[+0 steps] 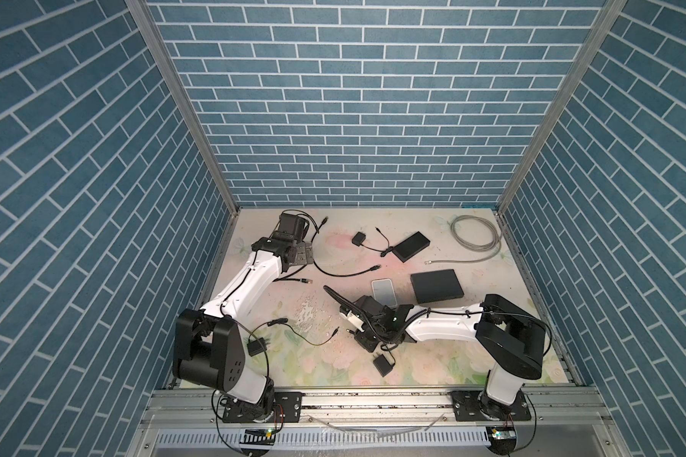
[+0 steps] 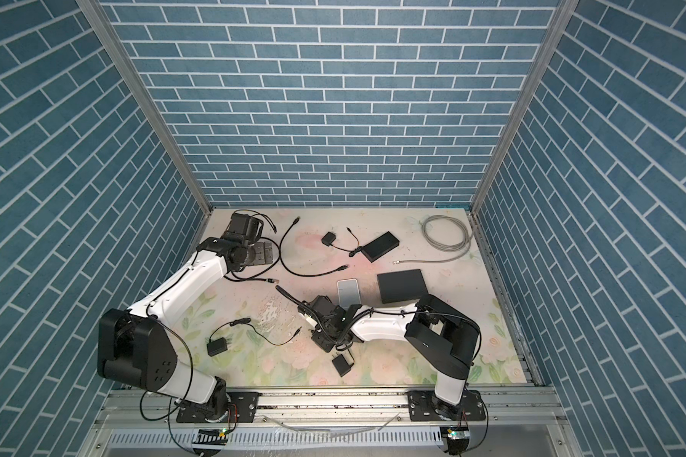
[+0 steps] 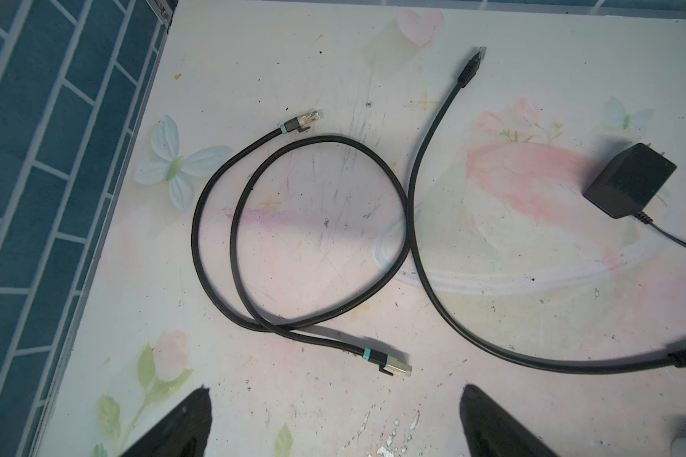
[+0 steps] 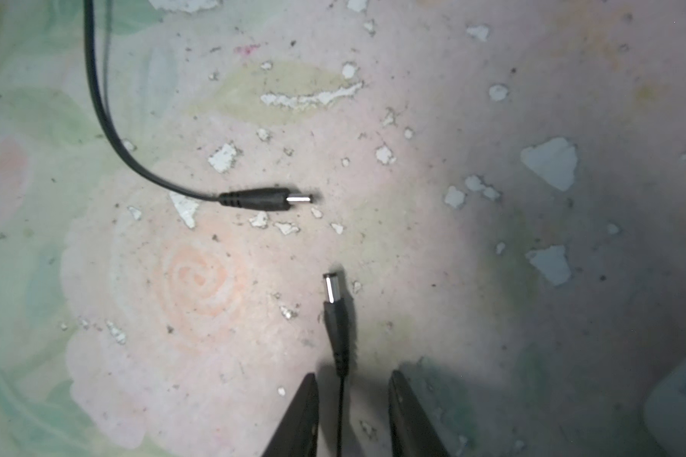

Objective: Insert the plug into the switch port
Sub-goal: 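Carry the barrel plug toward the grey switch while the left gripper reaches over it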

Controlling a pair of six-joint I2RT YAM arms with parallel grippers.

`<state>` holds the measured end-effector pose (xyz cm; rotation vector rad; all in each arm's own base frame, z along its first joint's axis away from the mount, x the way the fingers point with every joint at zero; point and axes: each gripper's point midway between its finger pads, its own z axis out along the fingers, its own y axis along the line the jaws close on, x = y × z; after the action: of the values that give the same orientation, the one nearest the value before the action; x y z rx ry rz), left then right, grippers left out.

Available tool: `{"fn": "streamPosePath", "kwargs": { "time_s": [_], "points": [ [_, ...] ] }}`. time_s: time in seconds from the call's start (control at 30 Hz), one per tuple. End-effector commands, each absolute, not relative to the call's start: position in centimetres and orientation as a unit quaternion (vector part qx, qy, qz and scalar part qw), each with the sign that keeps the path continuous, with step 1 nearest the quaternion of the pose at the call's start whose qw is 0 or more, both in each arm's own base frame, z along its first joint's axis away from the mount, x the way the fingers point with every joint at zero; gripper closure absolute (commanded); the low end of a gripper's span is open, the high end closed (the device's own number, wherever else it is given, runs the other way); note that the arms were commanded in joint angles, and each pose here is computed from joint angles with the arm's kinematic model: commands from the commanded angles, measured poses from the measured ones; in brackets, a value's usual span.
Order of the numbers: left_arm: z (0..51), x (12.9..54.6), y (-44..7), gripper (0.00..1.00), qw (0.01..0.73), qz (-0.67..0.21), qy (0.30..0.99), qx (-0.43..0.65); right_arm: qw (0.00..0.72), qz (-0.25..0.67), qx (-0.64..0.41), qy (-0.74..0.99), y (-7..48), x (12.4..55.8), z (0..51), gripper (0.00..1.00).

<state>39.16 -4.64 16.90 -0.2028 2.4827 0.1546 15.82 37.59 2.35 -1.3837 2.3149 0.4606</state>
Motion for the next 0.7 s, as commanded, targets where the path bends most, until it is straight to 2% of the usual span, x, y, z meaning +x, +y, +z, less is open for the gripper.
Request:
{"fn": "streamPosePath", "kwargs": {
  "time_s": [0.0,0.13,0.43,0.53,0.67],
  "points": [
    [15.9,38.6,-4.0,0.02,0.3,0.065,0.948,-0.084,0.211,0.179,-0.518,0.809,39.4,15.5,2.9,0.67],
    [15.7,38.5,-4.0,0.02,0.297,0.064,0.949,-0.083,0.211,0.176,-0.522,0.808,39.9,15.5,2.6,0.69],
    [15.8,38.4,-3.9,0.02,0.299,0.069,0.948,-0.08,0.21,0.134,-0.527,0.812,38.2,15.8,1.3,1.0],
    [15.5,38.5,-3.9,0.02,0.297,0.069,0.949,-0.079,0.233,0.129,-0.525,0.808,37.9,16.3,2.9,1.0],
    [16.0,39.0,-6.3,0.05,0.307,0.05,0.95,-0.038,0.288,0.159,-0.505,0.798,38.6,17.4,8.5,1.0]
  ]
}}
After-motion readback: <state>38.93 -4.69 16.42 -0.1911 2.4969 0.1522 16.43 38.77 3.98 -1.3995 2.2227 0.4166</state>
